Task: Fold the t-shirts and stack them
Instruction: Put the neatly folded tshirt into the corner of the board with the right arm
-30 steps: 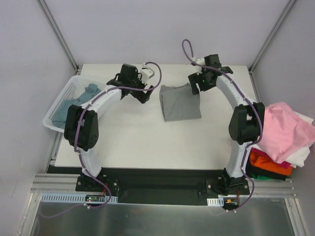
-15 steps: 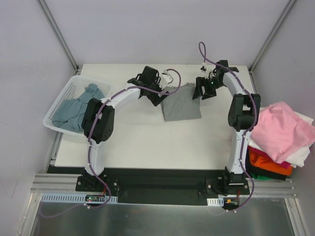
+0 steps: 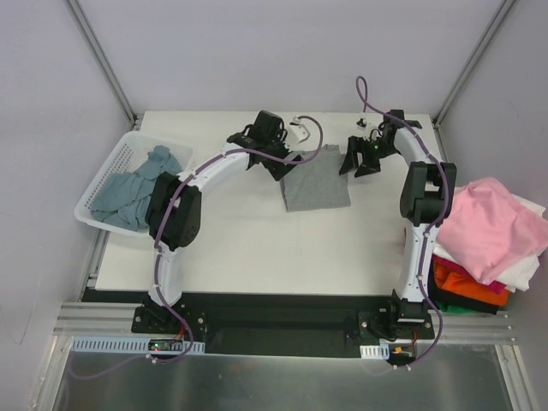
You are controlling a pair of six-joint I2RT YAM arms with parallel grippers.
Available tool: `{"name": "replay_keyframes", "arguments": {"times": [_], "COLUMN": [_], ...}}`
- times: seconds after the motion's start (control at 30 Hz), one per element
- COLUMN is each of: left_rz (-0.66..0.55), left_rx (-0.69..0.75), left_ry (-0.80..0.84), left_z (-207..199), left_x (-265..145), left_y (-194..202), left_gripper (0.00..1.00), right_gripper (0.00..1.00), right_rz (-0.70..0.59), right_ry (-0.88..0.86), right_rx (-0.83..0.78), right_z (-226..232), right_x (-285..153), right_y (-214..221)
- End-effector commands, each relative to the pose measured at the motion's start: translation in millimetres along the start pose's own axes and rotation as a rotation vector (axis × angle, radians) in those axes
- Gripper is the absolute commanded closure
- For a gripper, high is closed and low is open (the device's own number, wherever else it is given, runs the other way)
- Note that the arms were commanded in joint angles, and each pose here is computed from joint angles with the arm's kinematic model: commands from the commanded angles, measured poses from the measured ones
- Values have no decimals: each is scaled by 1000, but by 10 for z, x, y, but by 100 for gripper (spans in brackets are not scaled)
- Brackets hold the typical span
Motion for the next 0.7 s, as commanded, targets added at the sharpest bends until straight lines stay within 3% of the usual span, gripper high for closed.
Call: {"name": "replay_keyframes", "arguments": {"times": [0.0,0.3,0.67], "left_rz": [-9,32,99], "left_rx": [47,80,105], "left_ry": [16,-10,42], "left_z": [-185,-244,-464], "left_x": [166,520,540], "left_y": [-219,-257,29], "left_gripper": [0,1,0], "right_gripper": [20,20,19], "right_rz": [5,38,79], "right_ry": [-67,-68,-198], "right_rx": [-16,10,88], "right_z": [136,44,77], "right_x": [-9,103,233], "right_y": [-14,12,5]}}
Point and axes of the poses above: each gripper's point midway between its finger pads, its own x axis out along the fingers, its own z axis along the line the jaws close on, y = z × x, the point moved 2 cm from there along -x, back along the fingers, and after that the axes turned 12 degrees about x, right-handed, at the moved point
